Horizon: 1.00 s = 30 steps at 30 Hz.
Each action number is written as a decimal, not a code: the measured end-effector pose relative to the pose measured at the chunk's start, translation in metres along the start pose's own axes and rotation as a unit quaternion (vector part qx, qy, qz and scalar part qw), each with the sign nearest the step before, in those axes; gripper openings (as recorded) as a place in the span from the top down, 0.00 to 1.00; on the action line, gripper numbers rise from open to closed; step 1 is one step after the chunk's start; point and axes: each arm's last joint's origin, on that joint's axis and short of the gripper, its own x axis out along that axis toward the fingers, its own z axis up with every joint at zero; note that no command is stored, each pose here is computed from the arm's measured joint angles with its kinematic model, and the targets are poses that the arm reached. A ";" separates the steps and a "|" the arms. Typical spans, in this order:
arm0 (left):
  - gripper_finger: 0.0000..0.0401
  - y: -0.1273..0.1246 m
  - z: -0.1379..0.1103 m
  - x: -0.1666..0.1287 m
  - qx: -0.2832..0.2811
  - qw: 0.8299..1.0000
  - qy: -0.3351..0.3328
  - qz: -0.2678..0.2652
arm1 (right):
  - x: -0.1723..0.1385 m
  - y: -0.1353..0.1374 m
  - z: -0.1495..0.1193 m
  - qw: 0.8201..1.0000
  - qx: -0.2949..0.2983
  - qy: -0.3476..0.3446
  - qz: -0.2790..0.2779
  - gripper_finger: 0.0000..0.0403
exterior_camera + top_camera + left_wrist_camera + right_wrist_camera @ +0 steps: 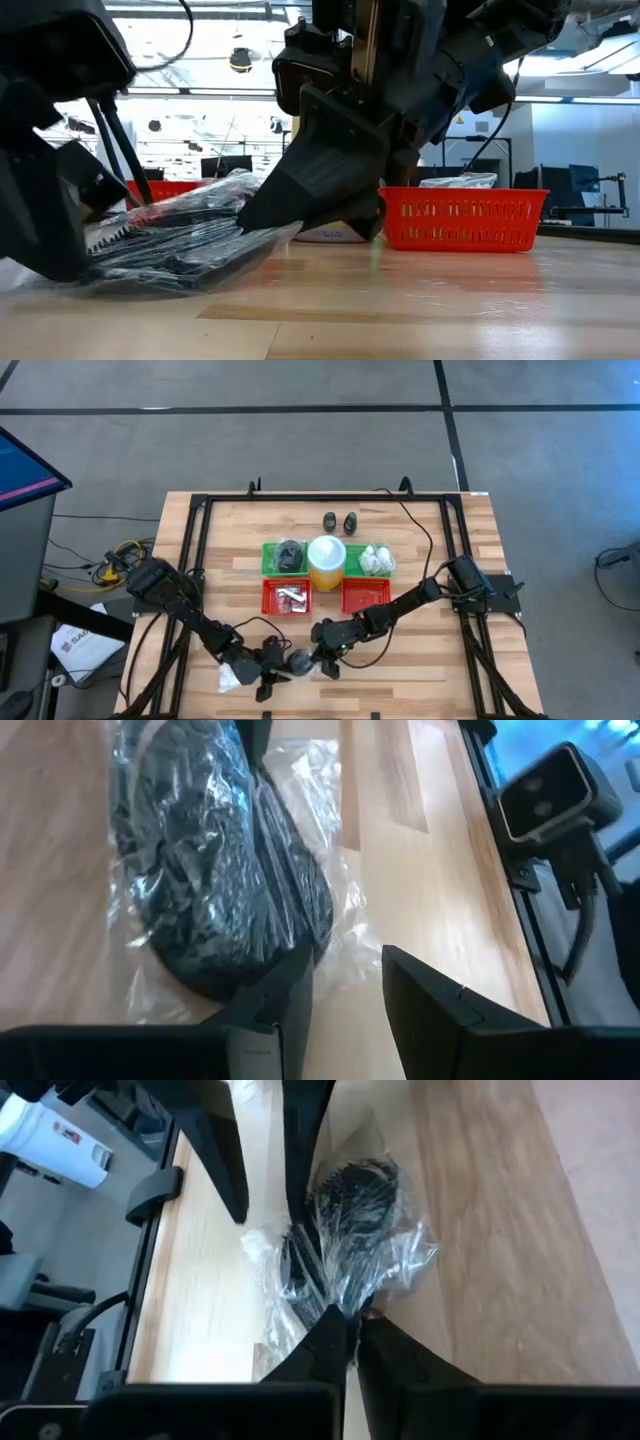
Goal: Pick & Place Travel size toiletries
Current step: Put the hairbrush into the left green basket
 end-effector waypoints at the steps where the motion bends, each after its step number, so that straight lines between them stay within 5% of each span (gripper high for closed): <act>1: 0.71 -0.001 0.001 -0.003 0.005 1.000 -0.001 -0.003 | 0.000 0.000 0.000 1.000 -0.001 0.001 0.000 0.99; 10: 0.71 0.005 0.009 -0.026 -0.005 0.999 -0.036 -0.002 | -0.028 0.022 0.013 0.999 -0.039 -0.002 0.011 1.00; 20: 0.71 -0.002 0.024 -0.042 0.008 0.997 -0.070 -0.024 | -0.093 0.058 0.032 0.993 -0.095 -0.041 -0.060 1.00; 30: 0.71 -0.011 0.060 -0.079 0.052 0.983 -0.175 -0.015 | -0.140 0.081 0.043 0.975 -0.148 -0.118 -0.118 1.00</act>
